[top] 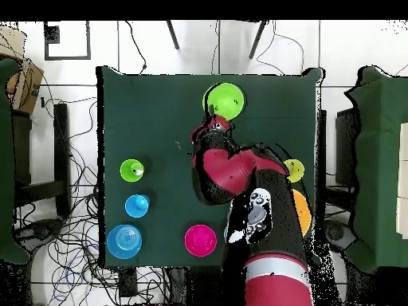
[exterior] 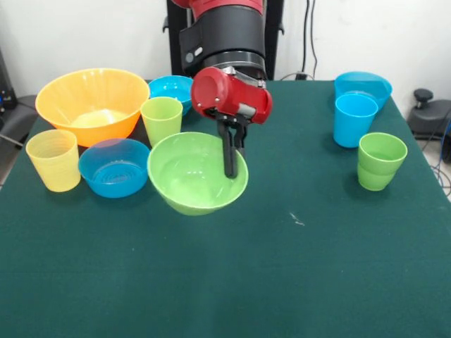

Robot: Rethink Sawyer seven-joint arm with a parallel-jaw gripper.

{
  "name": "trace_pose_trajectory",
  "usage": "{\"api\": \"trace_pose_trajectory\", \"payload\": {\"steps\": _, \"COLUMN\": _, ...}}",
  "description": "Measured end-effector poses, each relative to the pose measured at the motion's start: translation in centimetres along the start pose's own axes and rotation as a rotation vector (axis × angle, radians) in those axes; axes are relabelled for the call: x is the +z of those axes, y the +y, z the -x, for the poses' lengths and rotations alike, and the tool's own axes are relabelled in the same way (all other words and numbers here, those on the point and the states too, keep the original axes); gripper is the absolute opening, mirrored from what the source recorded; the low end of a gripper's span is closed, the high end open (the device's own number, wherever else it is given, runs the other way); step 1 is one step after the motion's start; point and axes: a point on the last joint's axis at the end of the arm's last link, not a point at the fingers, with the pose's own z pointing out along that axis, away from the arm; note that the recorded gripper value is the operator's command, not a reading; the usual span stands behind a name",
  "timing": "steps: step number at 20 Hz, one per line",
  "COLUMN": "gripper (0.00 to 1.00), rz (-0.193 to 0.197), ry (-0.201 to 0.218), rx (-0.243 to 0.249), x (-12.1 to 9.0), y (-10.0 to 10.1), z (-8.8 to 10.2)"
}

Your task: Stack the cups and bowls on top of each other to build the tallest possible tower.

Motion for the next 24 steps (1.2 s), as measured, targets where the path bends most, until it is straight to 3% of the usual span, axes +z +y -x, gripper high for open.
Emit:
{"api": "trace_pose_trajectory", "payload": {"steps": 5, "gripper": 0.00, "rz": -0.001, "ry": 0.048, "rx": 0.124, "x": 0.5, "y": -2.0, "z": -1.5}}
{"api": "trace_pose_trajectory", "payload": {"steps": 9, "gripper": 0.00, "rz": 0.014, "ry": 0.112, "rx": 0.206, "x": 0.4, "y": -2.5, "z": -3.3}}
{"api": "trace_pose_trajectory", "payload": {"steps": 12, "gripper": 0.00, "rz": 0.036, "ry": 0.157, "rx": 0.255, "x": 0.0, "y": -2.1, "z": -4.3}}
{"api": "trace_pose_trajectory", "payload": {"steps": 18, "gripper": 0.00, "rz": 0.092, "ry": 0.202, "rx": 0.358, "x": -0.4, "y": -0.4, "z": -4.1}}
{"api": "trace_pose_trajectory", "payload": {"steps": 24, "gripper": 0.00, "rz": 0.148, "ry": 0.217, "rx": 0.419, "x": -0.5, "y": 1.6, "z": -3.0}}
